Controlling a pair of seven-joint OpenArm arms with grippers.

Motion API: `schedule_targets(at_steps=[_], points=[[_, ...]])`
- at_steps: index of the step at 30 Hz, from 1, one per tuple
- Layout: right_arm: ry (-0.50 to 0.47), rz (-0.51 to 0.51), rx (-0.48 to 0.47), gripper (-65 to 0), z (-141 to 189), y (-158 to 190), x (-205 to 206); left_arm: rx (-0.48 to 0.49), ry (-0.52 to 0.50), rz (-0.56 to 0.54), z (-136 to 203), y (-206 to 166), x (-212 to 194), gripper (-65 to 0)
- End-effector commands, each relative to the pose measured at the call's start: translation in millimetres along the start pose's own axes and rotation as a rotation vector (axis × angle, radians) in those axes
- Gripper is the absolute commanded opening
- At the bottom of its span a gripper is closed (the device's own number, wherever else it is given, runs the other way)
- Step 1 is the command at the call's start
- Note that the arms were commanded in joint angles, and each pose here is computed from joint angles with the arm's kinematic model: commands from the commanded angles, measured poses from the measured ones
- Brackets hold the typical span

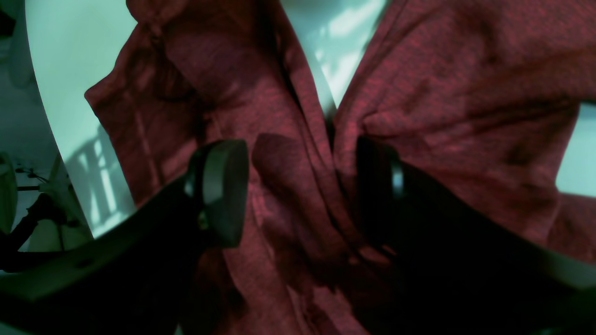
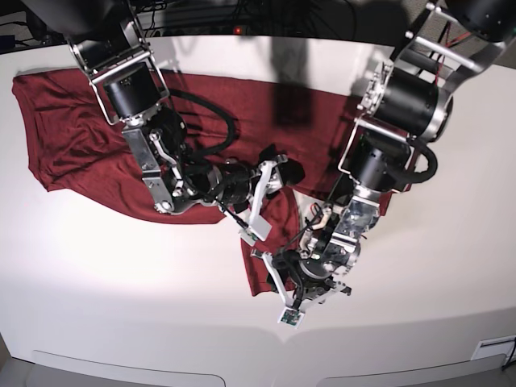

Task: Fold the T-shirt properly

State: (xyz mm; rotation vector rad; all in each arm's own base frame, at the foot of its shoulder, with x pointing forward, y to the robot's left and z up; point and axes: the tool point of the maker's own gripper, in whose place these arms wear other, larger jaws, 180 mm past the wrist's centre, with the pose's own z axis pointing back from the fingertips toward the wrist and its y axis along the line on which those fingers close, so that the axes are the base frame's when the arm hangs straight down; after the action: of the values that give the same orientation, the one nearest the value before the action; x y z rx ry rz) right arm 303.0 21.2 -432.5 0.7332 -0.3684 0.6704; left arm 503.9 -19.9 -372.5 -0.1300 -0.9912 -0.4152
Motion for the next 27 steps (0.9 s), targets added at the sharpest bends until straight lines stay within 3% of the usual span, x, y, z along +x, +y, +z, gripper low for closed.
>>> schedule_targets(at_steps=[1,4,9,17,23,27], points=[[0.027,0.011,-0.017,-28.6,4,-3,1,0.012,-0.044,-0.011,1,6,27,-41.8],[-0.058,0.051,-0.020,-28.6,10,2,24,0.027,0.012,-0.034,1,12,16,-41.8],[-0.240,0.092,-0.063,-28.6,47,0,75,0.072,-0.014,-0.077,4,31,30,-41.8],[-0.552,0.069,-0.258,-28.6,105,-47,125,0.154,-0.053,-0.068,21,89,80,-41.8],[-0.569,0.155,-0.334,-28.6,77,-43,157,0.159,0.006,-0.027,25,101,80,-41.8],[-0.514,0.086,-0.413,-28.6,46,-68,163,0.160,0.068,-0.023,26,102,69,-41.8]])
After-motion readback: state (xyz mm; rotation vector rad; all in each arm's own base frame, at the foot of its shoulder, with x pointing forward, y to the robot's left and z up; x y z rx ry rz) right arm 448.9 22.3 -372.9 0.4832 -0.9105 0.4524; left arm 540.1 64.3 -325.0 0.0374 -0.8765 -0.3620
